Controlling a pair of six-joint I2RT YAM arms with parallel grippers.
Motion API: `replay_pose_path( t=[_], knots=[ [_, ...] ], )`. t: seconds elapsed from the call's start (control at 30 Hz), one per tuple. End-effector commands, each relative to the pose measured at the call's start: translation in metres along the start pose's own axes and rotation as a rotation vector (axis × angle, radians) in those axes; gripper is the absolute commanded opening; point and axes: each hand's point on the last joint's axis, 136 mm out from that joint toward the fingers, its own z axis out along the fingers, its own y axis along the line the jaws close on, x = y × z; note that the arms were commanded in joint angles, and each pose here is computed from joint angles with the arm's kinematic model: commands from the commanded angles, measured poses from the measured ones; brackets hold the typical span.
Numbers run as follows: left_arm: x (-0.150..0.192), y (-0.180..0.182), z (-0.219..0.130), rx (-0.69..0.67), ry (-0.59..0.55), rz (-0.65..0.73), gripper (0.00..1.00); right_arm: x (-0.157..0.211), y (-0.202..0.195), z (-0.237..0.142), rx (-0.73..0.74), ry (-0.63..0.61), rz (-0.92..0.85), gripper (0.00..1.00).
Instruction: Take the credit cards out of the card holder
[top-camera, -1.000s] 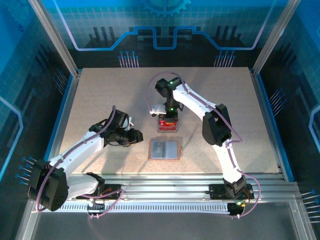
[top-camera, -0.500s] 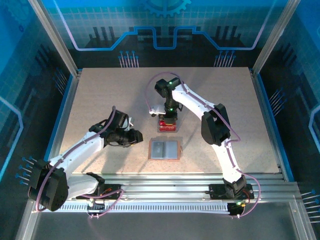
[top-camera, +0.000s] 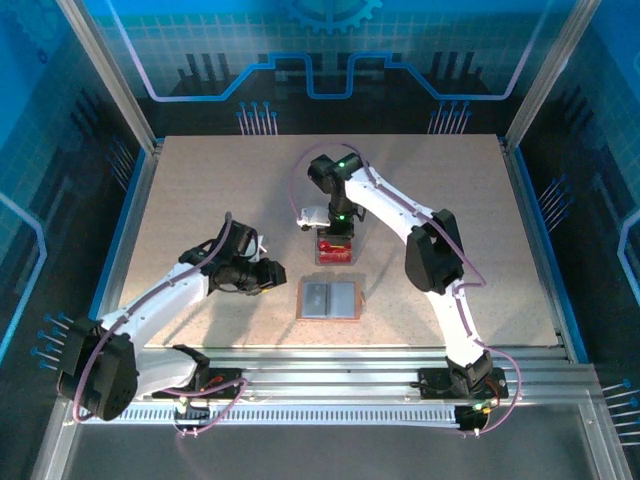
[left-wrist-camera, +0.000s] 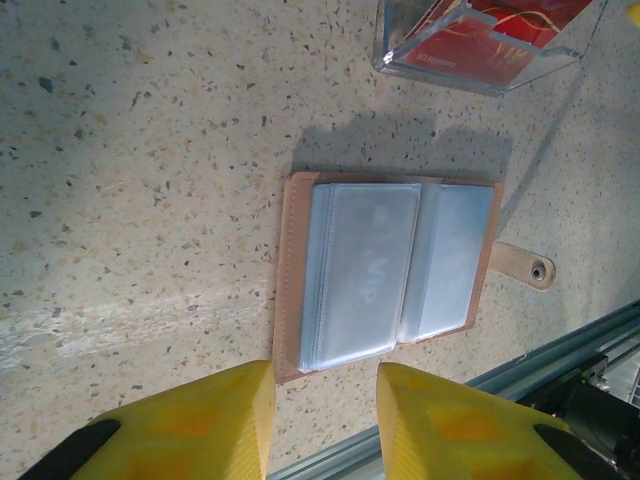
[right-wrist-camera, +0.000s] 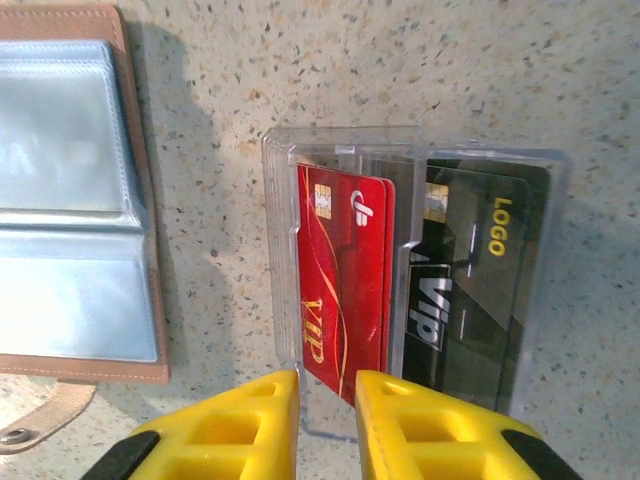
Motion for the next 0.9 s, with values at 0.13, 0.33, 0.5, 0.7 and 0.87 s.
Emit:
replay_pose_path(
  t=[0.13,0.33,0.5,0.7,0.87],
  knots=[
    [-0.004,-0.011,0.014,0.069,0.044,-0.004,0.32,-0.015,0.012,-0.038,0.084,-0.155,0.214,0.25],
    [-0.004,-0.013,0.028,0.084,0.100,-0.014,0.31,-0.023,0.025,-0.040,0.038,-0.288,0.522,0.28],
    [-0.007,-0.014,0.034,0.081,0.123,-0.016,0.30,-0.033,0.044,-0.039,-0.013,-0.410,0.761,0.26],
    [-0.005,-0.015,0.043,0.102,0.156,-0.030,0.21,-0.043,0.077,-0.028,-0.208,-0.487,1.073,0.22],
    [0.002,-0.010,0.049,0.097,0.186,-0.039,0.14,-0.050,0.100,-0.029,-0.273,-0.520,1.164,0.21]
  ],
)
